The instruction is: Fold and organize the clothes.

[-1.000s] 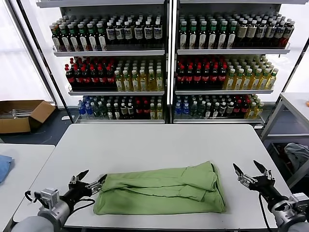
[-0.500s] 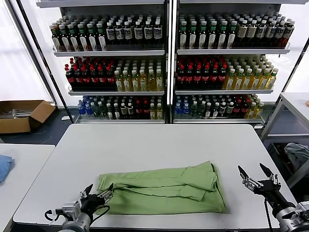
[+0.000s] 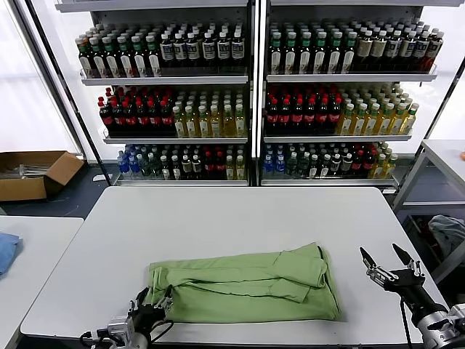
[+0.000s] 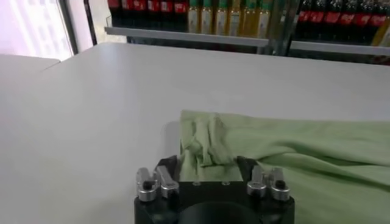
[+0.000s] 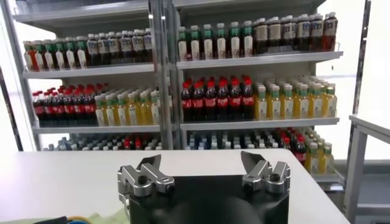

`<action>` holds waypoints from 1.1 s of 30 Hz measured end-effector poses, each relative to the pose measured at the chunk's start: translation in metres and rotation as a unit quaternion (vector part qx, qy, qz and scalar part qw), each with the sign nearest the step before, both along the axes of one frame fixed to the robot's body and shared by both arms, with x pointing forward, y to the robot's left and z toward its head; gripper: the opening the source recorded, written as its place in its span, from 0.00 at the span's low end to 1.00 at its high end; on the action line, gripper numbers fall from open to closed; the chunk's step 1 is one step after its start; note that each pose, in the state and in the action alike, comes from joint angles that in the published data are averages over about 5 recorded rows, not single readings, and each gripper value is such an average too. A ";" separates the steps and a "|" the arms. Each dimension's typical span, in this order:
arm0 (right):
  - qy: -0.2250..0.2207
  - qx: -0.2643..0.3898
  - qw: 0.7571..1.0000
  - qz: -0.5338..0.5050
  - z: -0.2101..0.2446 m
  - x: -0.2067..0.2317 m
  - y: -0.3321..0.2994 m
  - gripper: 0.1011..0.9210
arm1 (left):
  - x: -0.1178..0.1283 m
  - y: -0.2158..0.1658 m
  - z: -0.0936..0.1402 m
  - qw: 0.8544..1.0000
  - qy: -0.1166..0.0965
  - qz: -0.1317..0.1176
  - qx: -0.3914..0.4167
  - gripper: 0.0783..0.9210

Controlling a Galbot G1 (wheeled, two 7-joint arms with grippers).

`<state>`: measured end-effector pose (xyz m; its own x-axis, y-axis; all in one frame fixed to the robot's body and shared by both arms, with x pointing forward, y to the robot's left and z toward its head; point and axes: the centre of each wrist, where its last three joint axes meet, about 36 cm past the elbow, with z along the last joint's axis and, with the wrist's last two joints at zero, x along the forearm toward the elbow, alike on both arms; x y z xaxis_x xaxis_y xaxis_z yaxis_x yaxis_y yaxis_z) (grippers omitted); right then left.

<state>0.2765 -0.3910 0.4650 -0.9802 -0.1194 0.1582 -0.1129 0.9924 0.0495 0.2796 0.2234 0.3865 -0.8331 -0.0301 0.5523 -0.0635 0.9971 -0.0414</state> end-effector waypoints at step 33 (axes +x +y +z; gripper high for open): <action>-0.017 0.016 1.000 0.008 0.010 -0.001 0.005 0.88 | 0.063 0.203 0.047 0.977 -0.090 0.062 0.181 0.02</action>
<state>0.2754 -0.3862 0.4752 -0.9830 -0.1386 0.1202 -0.1299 0.9885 0.0775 0.3425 0.4264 0.4337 -0.8933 -0.3037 0.3312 -0.2097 0.9336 0.2905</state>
